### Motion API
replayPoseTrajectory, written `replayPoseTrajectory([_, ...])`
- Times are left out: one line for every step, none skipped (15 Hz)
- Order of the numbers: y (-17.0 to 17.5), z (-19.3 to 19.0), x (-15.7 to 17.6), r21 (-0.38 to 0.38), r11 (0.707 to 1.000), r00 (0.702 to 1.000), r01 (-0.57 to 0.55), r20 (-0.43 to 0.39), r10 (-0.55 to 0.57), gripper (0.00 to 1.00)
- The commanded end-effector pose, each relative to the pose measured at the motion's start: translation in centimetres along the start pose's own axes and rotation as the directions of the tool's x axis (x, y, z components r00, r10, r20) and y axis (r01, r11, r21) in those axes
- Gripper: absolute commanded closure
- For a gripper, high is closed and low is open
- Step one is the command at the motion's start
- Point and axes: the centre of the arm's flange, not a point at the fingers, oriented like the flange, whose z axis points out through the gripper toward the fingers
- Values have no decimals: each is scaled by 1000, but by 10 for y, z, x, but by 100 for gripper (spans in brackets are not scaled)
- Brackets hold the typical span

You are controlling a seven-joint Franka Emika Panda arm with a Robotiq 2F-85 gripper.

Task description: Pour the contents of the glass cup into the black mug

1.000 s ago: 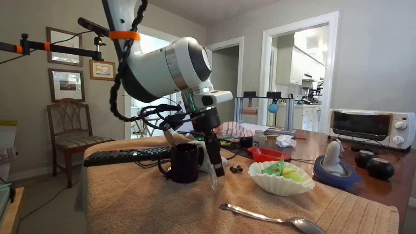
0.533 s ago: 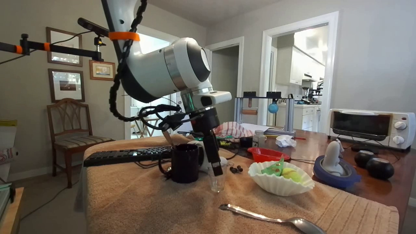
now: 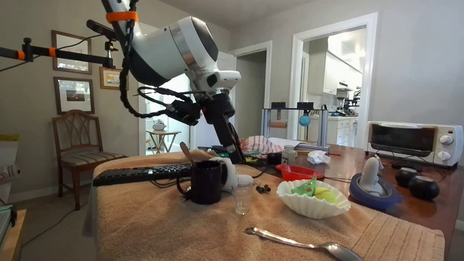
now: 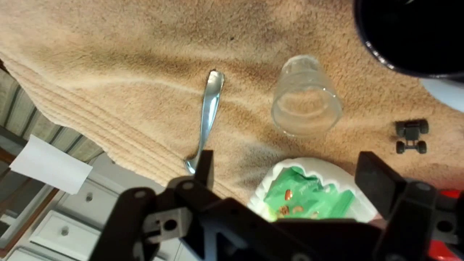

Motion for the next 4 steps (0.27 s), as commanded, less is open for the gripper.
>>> replayPoseTrajectory([8, -34, -9, 28, 999, 996, -20, -84, 23, 0])
replayPoseTrajectory([-2, -21, 1, 25, 1000, 999, -3, -43, 4, 0])
replayPoseTrajectory([-2, -28, 1, 34, 999, 998, -7, -58, 9, 0])
replayPoseTrajectory([-1, -31, 1, 38, 999, 998, -8, -65, 10, 0])
